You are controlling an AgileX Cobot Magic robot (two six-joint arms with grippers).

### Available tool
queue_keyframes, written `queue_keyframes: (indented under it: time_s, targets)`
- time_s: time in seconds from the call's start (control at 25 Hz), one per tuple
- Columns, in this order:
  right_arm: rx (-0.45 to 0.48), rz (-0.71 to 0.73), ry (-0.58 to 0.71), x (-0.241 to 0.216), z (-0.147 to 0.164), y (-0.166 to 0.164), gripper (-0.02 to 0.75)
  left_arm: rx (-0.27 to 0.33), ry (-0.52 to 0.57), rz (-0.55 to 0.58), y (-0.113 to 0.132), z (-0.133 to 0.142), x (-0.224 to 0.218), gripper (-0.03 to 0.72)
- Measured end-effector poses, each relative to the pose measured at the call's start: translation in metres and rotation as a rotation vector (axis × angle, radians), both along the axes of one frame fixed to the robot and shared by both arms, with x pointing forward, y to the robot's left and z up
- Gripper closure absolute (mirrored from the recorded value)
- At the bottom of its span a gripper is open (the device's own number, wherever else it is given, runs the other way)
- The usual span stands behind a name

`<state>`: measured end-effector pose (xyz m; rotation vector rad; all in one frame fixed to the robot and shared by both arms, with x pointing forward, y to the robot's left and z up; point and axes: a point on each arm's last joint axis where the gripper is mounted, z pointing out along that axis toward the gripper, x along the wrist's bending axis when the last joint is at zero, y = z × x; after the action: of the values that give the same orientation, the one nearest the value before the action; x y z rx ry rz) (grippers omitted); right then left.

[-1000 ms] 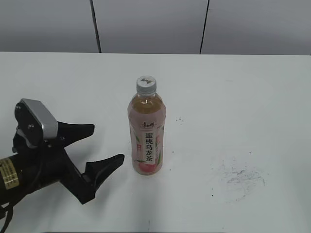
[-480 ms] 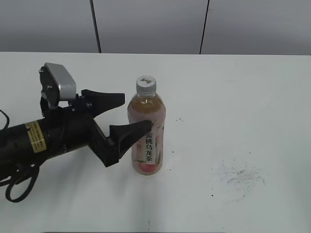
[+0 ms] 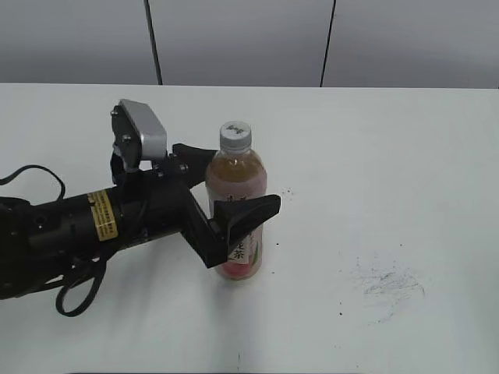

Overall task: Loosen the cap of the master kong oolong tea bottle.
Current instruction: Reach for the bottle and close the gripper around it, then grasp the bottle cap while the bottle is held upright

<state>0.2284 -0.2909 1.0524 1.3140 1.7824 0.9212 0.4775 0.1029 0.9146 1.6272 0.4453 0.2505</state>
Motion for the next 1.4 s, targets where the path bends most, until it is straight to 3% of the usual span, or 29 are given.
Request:
queue_keyframes:
  time_s: [0.16, 0.36, 0.72, 1.08, 1.28, 1.4]
  targets:
    - [0.000, 0.000, 0.000, 0.000, 0.000, 0.000, 0.289, 0.002, 0.020, 0.016, 0.000, -0.005, 0.002, 0.110]
    - [0.000, 0.000, 0.000, 0.000, 0.000, 0.000, 0.289, -0.005, 0.020, 0.034, 0.000, -0.005, 0.005, 0.239]
    - [0.012, 0.001, 0.001, 0.000, 0.000, 0.001, 0.289, -0.003, 0.016, 0.031, 0.000, -0.005, 0.004, 0.239]
    - [0.275, 0.089, 0.051, 0.032, 0.022, 0.020, 0.290, -0.001, 0.015, 0.027, -0.001, -0.005, 0.004, 0.239]
    - [0.582, 0.087, -0.082, 0.074, 0.053, 0.030, 0.308, -0.001, 0.014, 0.025, -0.001, -0.005, 0.004, 0.239]
    - [0.591, 0.157, -0.077, 0.099, 0.063, 0.036, 0.319, -0.001, 0.014, 0.025, -0.001, -0.005, 0.004, 0.239]
